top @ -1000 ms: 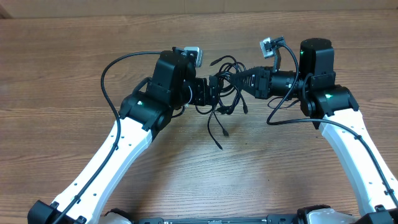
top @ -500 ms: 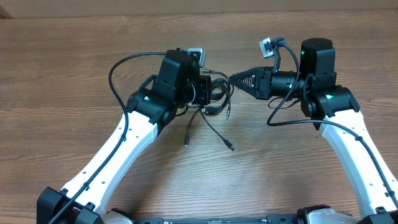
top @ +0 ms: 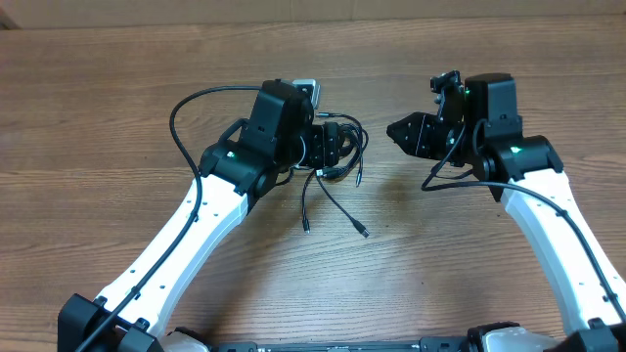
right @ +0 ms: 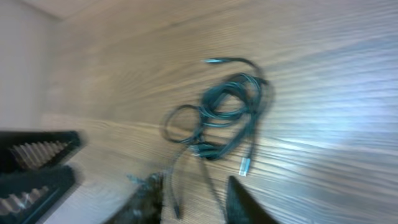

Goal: Untangle cables

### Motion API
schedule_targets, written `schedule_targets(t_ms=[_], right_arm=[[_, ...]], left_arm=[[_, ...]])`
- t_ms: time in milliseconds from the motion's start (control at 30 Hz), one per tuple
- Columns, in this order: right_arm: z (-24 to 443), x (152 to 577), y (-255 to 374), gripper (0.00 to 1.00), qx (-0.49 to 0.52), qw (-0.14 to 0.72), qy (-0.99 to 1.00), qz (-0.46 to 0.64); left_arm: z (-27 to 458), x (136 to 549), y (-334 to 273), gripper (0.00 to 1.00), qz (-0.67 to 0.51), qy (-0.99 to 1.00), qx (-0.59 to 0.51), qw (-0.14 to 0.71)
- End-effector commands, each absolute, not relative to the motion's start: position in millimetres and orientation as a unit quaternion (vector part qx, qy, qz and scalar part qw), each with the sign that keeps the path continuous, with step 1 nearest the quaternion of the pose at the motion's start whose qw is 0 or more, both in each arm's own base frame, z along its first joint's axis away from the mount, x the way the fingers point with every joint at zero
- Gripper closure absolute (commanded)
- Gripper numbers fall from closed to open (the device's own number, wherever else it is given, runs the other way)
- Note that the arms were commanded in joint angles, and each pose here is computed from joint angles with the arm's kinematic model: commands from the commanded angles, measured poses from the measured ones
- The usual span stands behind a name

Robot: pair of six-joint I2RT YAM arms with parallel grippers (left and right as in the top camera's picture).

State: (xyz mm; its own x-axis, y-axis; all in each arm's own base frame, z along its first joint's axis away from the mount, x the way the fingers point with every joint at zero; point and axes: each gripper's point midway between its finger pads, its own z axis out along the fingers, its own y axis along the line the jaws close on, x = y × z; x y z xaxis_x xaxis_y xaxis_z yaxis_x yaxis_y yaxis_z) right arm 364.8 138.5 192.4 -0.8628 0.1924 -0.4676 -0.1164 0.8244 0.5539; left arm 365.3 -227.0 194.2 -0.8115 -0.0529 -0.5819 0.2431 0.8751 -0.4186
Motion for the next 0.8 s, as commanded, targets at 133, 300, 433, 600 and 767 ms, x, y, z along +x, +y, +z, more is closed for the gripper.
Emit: schedule_targets(t_ms=[133, 300, 433, 600, 767], right_arm=[[160, 383, 124, 0.54, 0.045, 0.247, 0.938, 0.239], [152, 384, 124, 0.51, 0.047, 0.236, 0.941, 0.237], [152, 384, 124, 0.49, 0.047, 0.236, 0.941, 0.237], [152, 384, 124, 0.48, 0.047, 0.236, 0.941, 0.237], [152, 384, 124, 0.47, 0.047, 0.237, 0.941, 0.237]], left_arm=[[173, 382, -207, 0.23, -0.173, 0.934, 0.022, 0.311], [127, 391, -209, 0.17, -0.136, 0.948, 0.061, 0.281], [102, 399, -212, 0.12, -0.128, 0.953, 0.064, 0.267], [90, 411, -210, 0.12, -0.127, 0.952, 0.056, 0.273], [77, 413, -207, 0.12, -0.116, 0.955, 0.068, 0.264]])
